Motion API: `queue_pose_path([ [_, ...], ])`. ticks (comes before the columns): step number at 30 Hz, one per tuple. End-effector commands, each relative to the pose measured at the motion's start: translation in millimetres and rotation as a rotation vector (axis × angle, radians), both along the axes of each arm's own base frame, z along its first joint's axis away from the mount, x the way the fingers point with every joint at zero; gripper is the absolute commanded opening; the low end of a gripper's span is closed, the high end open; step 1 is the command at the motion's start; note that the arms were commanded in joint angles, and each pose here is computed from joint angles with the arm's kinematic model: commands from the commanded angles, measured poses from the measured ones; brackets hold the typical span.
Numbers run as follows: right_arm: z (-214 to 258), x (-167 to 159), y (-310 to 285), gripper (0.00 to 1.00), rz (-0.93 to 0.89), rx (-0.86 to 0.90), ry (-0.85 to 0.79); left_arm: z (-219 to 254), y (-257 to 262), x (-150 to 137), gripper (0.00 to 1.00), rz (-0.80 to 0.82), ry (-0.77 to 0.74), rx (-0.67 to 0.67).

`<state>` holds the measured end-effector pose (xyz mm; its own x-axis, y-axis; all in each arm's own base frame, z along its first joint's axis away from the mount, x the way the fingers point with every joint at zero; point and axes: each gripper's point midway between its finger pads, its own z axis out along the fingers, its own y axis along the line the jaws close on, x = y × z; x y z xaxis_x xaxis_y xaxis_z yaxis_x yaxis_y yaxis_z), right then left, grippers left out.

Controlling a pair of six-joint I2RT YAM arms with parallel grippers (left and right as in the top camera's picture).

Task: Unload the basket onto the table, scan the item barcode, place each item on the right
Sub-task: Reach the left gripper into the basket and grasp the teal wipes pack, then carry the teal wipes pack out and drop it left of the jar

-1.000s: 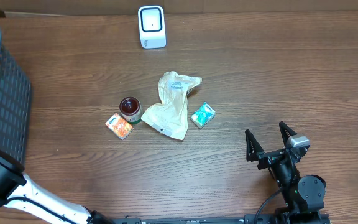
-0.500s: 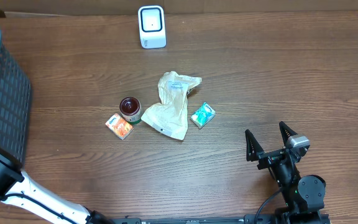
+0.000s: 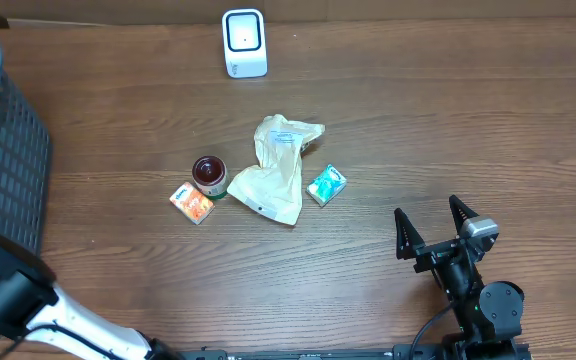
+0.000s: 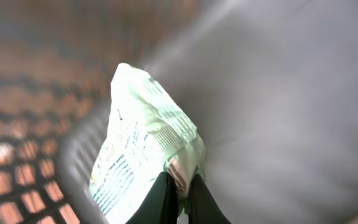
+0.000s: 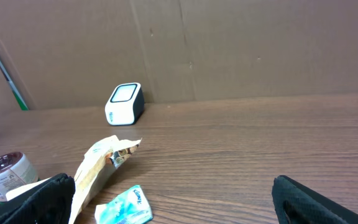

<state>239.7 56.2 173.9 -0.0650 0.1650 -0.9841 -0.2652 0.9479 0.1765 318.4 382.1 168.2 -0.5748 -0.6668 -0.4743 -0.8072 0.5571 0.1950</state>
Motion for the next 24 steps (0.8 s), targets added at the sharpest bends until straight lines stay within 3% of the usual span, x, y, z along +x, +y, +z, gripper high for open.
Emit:
queue_pose_path([
  [1,-3,0,0,1.00,-0.001,-0.002,0.001,161,-48,31,0.04,-0.101,-0.364,0.176],
  [7,-3,0,0,1.00,-0.001,-0.002,0.001,289,-153,25,0.04,-0.300,-0.622,0.322],
  [10,-3,0,0,1.00,-0.001,-0.002,0.001,303,-219,21,0.04,-0.436,-0.653,0.285],
  [14,-3,0,0,1.00,-0.001,-0.002,0.001,256,-276,26,0.04,-0.564,-0.511,0.123],
  [18,-3,0,0,1.00,-0.001,-0.002,0.001,159,-319,34,0.04,-0.667,-0.211,-0.060],
  [24,-3,0,0,1.00,-0.001,-0.002,0.001,31,-326,46,0.04,-0.660,0.064,-0.191],
])
